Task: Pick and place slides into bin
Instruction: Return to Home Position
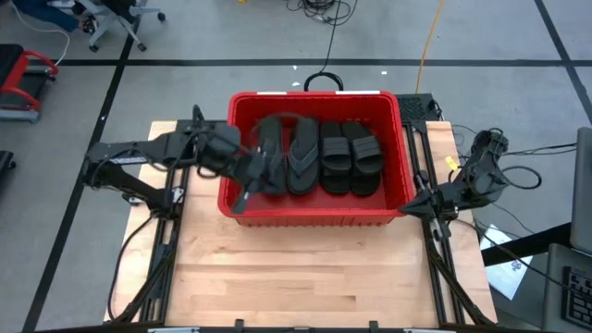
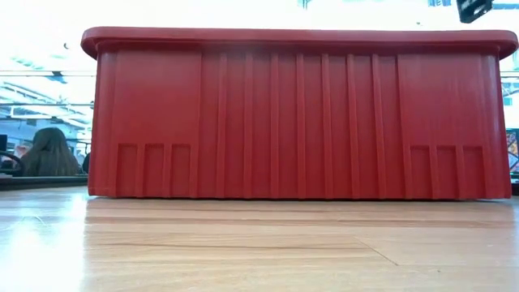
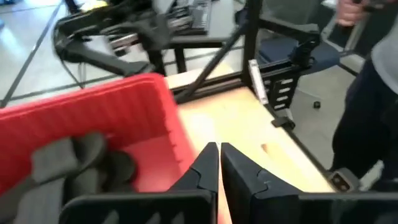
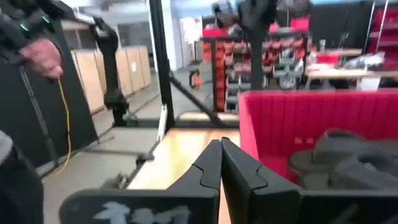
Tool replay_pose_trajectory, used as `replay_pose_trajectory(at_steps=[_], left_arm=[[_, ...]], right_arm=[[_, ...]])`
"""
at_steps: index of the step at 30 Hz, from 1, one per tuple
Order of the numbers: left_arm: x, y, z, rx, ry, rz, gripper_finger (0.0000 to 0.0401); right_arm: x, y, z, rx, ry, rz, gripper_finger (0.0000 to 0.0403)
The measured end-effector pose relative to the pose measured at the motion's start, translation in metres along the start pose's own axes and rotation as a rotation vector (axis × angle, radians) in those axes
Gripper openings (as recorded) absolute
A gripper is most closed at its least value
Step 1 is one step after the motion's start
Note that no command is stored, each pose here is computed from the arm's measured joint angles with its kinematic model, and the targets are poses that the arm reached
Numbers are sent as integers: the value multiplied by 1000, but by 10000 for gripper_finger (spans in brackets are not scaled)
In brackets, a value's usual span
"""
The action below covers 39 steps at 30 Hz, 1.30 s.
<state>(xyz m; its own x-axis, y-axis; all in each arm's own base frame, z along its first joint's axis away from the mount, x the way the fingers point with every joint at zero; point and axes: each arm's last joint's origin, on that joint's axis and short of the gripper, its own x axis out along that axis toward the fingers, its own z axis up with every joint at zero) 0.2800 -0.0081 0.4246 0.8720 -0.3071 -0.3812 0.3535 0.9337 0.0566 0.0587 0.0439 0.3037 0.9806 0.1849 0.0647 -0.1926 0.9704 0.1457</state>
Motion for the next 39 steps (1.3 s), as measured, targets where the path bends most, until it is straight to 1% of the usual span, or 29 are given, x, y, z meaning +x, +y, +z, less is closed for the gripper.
replay_pose_trajectory(at_steps=[3, 6, 7, 9, 11, 13, 15, 17, 19, 22, 23, 25, 27, 29, 30, 31, 32, 35, 37, 39], left_arm=[[13, -16, 4, 12, -10, 5, 4], [26, -24, 7, -30, -25, 56, 3], [31, -25, 10, -36, -57, 79, 2], [42, -28, 12, -13, -141, 88, 1], [52, -29, 6, 30, -235, 97, 2], [63, -19, -6, 37, -334, 131, 1], [68, -5, -20, 8, -407, 177, 1], [70, 7, -34, -14, -442, 205, 1], [69, 17, -45, -12, -447, 208, 1], [61, 29, -58, -21, -425, 227, 1], [55, 33, -58, -14, -433, 235, 0], [38, 36, -56, 7, -460, 253, 1], [23, 37, -56, 33, -489, 270, 0], [11, 39, -64, 30, -478, 293, 0], [6, 39, -69, 24, -474, 306, 0], [1, 38, -75, 12, -466, 315, 0], [-5, 36, -80, 0, -469, 322, 0], [-19, 27, -95, -26, -481, 326, 0], [-21, 23, -107, -61, -468, 332, 0], [-23, 21, -115, -79, -460, 339, 0]], right_arm=[[-14, -10, -3, 0, 24, 58, 0], [-28, -22, 3, -16, -42, 70, 0], [-33, -27, 5, -30, -63, 69, 0], [-40, -32, 8, -70, -83, 66, 0], [-42, -34, 10, -133, -59, 56, 0], [-43, -36, 13, -153, -25, 41, 0], [-44, -36, 20, -134, -28, 35, 0], [-46, -37, 24, -123, -41, 28, 0], [-48, -40, 25, -131, -41, -18, 0], [-54, -47, 22, -112, -31, -85, 0], [-55, -49, 23, -100, -28, -107, 0], [-59, -53, 26, -89, -7, -120, 0], [-65, -59, 28, -84, 23, -159, 0], [-73, -67, 28, -69, 79, -194, 0], [-76, -69, 29, -42, 89, -194, 0], [-77, -71, 30, -18, 92, -171, 0], [-76, -69, 32, 3, 87, -124, 0], [-65, -58, 30, 42, 43, 0, 0], [-53, -46, 19, 52, 15, 64, 0], [-41, -33, 3, 49, 3, 113, 0]])
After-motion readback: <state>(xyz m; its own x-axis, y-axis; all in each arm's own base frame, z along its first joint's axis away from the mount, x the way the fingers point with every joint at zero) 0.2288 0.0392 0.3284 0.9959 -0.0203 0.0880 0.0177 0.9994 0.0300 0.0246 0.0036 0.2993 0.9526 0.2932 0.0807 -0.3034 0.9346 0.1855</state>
